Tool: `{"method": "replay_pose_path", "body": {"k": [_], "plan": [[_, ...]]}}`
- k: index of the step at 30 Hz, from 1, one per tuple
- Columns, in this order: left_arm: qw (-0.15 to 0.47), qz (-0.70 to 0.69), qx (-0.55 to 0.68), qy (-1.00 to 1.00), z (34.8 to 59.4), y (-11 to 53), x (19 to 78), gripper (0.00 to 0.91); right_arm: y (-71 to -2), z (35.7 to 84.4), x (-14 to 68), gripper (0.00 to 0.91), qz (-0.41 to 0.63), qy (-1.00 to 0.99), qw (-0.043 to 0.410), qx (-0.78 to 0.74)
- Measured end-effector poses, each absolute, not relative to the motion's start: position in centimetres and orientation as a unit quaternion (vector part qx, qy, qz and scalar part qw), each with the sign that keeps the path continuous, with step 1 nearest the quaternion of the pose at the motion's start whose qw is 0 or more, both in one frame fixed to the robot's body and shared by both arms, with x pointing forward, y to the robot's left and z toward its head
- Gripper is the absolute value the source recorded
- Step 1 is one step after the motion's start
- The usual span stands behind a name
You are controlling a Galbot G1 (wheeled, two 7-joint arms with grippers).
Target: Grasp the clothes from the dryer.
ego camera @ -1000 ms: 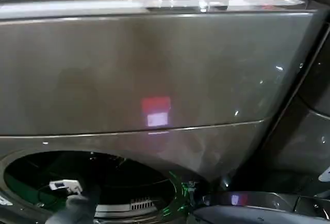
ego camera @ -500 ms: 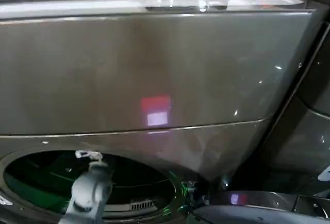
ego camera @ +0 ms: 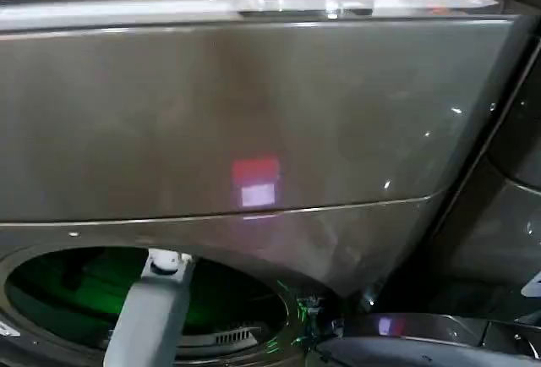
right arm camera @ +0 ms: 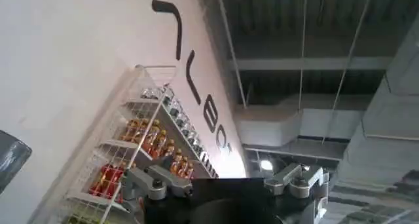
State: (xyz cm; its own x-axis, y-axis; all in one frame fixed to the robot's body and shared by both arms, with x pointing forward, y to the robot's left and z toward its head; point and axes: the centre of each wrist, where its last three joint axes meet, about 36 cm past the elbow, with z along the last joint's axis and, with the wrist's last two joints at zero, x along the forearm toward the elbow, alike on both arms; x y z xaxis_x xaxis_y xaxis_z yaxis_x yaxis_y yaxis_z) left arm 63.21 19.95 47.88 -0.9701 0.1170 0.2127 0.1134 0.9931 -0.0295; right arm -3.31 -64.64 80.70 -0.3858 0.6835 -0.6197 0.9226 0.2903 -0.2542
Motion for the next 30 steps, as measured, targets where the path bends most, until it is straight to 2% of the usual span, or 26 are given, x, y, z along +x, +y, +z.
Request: {"method": "replay_pose_path", "body": {"k": [14, 30], "plan": [[0.174, -0.106, -0.156, -0.966, 48.0, 20.6, 68.1, 0.907, -64.7, 80.5, -3.3, 0.907, -0.297, 0.779, 0.198, 0.516], [0.249, -0.326, -0.295, -0.863, 47.3, 21.4, 72.1, 0.907, -64.4, 80.5, -3.2, 0.907, -0.303, 0.78, 0.193, 0.513]]}}
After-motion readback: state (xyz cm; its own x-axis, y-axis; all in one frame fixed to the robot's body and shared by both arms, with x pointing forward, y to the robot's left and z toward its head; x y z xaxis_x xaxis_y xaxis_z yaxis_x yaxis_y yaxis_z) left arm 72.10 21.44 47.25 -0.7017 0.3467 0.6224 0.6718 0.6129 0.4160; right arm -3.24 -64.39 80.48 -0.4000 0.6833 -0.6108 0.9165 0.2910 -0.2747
